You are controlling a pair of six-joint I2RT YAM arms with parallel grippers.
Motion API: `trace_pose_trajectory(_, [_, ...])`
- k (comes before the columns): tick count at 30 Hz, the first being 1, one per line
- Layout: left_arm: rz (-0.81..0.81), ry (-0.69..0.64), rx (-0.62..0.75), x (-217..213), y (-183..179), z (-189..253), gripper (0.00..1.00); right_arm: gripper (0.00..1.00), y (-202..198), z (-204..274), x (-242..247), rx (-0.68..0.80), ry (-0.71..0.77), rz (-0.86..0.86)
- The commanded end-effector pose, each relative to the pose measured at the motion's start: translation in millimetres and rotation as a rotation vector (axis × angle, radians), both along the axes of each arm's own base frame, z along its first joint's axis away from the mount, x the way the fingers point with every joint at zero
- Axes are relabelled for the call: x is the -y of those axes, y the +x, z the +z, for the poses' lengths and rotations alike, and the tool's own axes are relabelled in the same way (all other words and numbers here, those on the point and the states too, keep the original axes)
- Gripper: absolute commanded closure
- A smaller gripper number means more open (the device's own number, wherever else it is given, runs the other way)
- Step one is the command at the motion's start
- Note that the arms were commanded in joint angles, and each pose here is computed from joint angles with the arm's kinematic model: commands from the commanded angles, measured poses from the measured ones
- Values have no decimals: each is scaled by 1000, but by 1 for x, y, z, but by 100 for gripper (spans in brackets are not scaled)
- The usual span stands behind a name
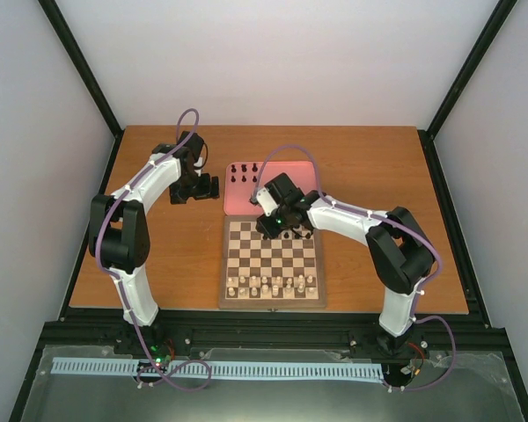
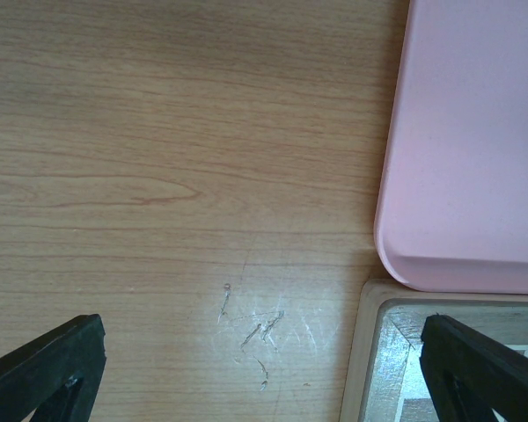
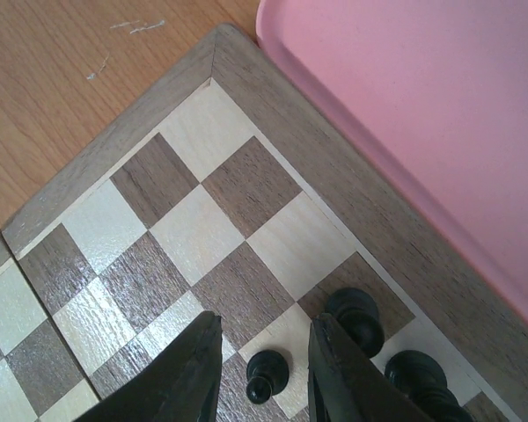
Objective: Set up the chess pieces on the board
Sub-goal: Place the chess piece on the chessboard.
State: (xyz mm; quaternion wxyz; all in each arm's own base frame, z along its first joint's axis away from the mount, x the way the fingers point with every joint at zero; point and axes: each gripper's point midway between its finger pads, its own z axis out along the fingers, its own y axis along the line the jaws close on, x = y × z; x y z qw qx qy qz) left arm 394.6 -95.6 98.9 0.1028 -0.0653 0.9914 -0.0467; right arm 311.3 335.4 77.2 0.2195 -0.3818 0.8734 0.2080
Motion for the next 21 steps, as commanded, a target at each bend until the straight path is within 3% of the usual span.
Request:
trace_pose_trajectory(1, [-7, -14, 32, 3, 7, 9, 0, 71, -2, 16, -3, 33, 6, 18])
trace_pose_trajectory(12, [-7, -12, 32, 2, 4, 7, 0, 73, -22, 14, 6, 2, -16, 49])
trace_pose_trajectory(15, [-5, -14, 31, 3, 5, 7, 0, 78, -26, 10, 6, -9, -31, 56])
trace_pose_trajectory(19, [-7, -11, 34, 2, 4, 7, 0, 95, -32, 16, 2, -14, -13, 71])
trace_pose_trajectory(21, [-6, -12, 33, 2, 3, 7, 0, 97, -36, 16, 1, -19, -11, 80])
